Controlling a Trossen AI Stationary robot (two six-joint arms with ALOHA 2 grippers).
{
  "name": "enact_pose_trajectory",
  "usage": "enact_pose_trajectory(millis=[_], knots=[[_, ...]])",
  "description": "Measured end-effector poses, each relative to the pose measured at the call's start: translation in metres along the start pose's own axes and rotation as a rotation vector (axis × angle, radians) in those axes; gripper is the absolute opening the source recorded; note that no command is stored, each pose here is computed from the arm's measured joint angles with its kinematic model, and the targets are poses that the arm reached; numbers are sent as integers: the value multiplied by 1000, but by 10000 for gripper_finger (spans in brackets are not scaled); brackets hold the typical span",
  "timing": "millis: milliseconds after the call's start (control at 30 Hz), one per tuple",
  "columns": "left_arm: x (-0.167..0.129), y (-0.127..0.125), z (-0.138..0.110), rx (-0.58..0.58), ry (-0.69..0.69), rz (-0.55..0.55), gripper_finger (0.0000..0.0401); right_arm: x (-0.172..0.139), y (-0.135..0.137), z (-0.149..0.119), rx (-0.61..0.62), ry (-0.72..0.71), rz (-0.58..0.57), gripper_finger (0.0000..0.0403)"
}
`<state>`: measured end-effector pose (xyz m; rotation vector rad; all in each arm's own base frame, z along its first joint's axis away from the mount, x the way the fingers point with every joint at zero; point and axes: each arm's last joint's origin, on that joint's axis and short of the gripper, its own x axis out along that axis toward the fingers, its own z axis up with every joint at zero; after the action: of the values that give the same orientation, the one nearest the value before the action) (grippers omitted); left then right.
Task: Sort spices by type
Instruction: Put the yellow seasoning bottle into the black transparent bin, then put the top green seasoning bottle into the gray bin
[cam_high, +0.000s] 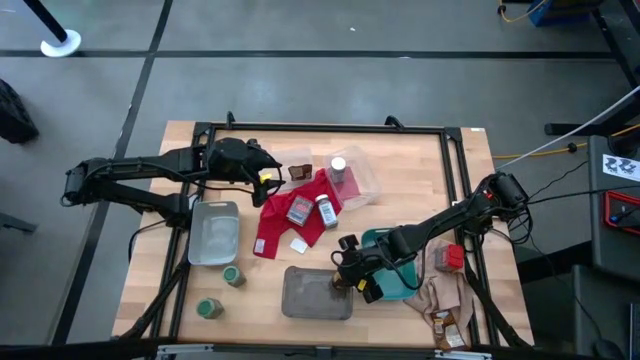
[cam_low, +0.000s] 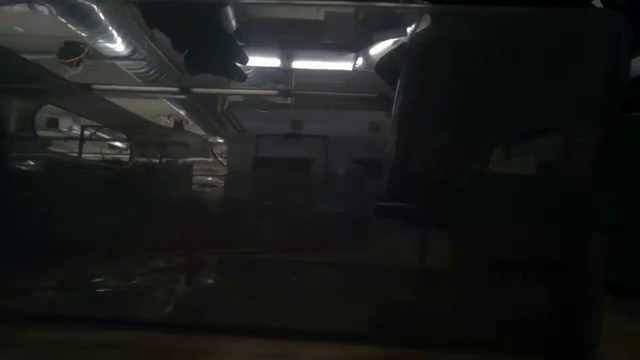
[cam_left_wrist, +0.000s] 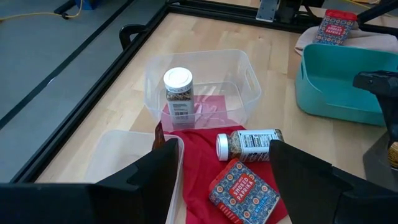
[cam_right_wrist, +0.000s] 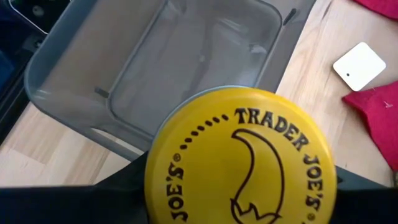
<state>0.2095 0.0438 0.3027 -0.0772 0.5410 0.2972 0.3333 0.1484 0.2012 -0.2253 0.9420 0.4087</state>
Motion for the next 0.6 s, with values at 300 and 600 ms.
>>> enact_pose_trajectory(millis=[300,600], knots=[[0,0,0,0,0,0,235,0,0,0,0,1,-3,266],[0,0,0,0,0,0,235,0,0,0,0,2,-3,270]])
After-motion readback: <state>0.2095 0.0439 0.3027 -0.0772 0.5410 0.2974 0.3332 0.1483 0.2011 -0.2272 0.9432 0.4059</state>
